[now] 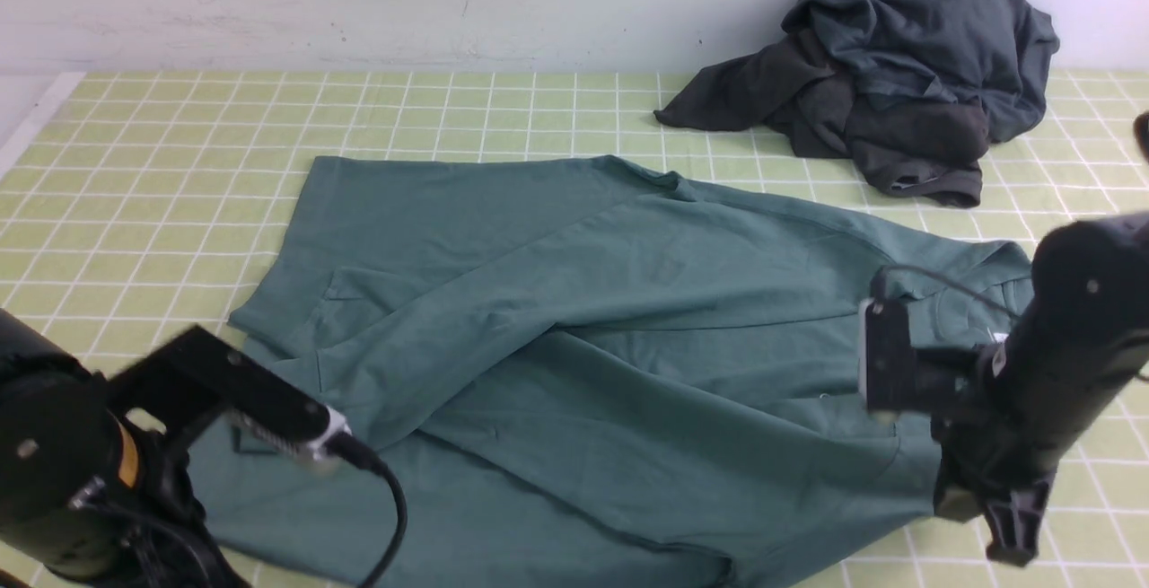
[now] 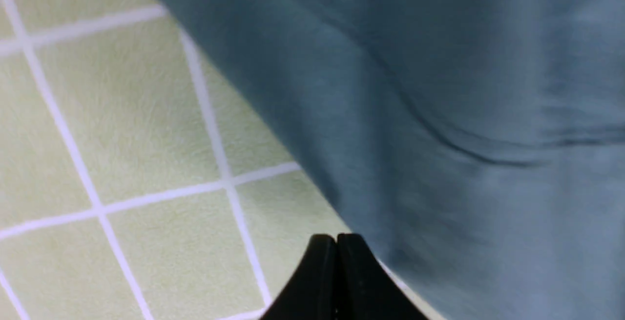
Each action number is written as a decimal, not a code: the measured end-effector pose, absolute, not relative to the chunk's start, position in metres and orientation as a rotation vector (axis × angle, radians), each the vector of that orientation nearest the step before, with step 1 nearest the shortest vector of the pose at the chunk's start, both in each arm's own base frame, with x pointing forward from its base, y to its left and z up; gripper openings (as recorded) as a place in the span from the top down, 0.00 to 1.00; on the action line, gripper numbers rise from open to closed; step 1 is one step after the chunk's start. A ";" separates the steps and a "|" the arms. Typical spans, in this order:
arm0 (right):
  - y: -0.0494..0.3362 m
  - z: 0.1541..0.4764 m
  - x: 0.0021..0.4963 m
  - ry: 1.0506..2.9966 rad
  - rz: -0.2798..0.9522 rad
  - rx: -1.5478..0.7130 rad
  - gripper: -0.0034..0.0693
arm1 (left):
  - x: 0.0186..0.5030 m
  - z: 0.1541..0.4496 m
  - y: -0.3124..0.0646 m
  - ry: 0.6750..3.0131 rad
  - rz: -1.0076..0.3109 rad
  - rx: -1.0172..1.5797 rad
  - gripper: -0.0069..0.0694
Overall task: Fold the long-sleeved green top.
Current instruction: Use both arms simultaneously to clamp the lower edge of the clothing fabric
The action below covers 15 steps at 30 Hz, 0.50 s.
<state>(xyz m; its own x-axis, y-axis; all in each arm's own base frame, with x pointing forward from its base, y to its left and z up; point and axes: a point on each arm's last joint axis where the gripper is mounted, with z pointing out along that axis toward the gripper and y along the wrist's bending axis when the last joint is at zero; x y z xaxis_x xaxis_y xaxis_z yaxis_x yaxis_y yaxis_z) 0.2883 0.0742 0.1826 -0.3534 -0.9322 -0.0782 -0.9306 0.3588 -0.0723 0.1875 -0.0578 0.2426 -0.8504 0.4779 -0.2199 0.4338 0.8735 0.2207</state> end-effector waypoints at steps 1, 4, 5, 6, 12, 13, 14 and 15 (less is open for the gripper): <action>0.075 0.192 0.292 2.525 -0.026 -1.663 0.97 | 0.190 0.251 -0.058 2.752 0.228 0.664 0.90; 0.079 0.216 0.305 2.551 -0.040 -1.519 0.97 | 0.202 0.276 -0.058 2.674 0.199 0.568 0.90; 0.079 0.219 0.308 2.544 -0.044 -1.507 0.97 | 0.204 0.277 -0.057 2.668 0.198 0.557 0.90; 0.082 0.233 0.317 2.521 -0.062 -1.433 0.97 | 0.217 0.291 -0.056 2.606 0.178 0.487 0.90; 0.081 0.268 0.355 2.427 -0.066 -1.234 0.97 | 0.278 0.313 -0.047 2.496 0.140 0.268 0.90; 0.080 0.267 0.357 2.446 -0.042 -1.228 0.97 | 0.287 0.312 -0.047 2.506 0.143 0.256 0.90; 0.079 0.266 0.356 2.467 -0.024 -1.239 0.97 | 0.293 0.311 -0.047 2.521 0.148 0.251 0.90; 0.080 0.262 0.354 2.494 0.002 -1.282 0.97 | 0.298 0.308 -0.047 2.548 0.155 0.248 0.90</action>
<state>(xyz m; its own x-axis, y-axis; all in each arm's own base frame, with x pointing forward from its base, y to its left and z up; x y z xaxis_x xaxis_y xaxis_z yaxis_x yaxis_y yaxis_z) 0.3538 0.0795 0.2619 -0.5373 -0.7899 -0.2955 -0.7903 0.5939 -0.1505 0.2985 -0.0472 0.3076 -0.8209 0.2098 -0.5312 0.1440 0.9761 0.1630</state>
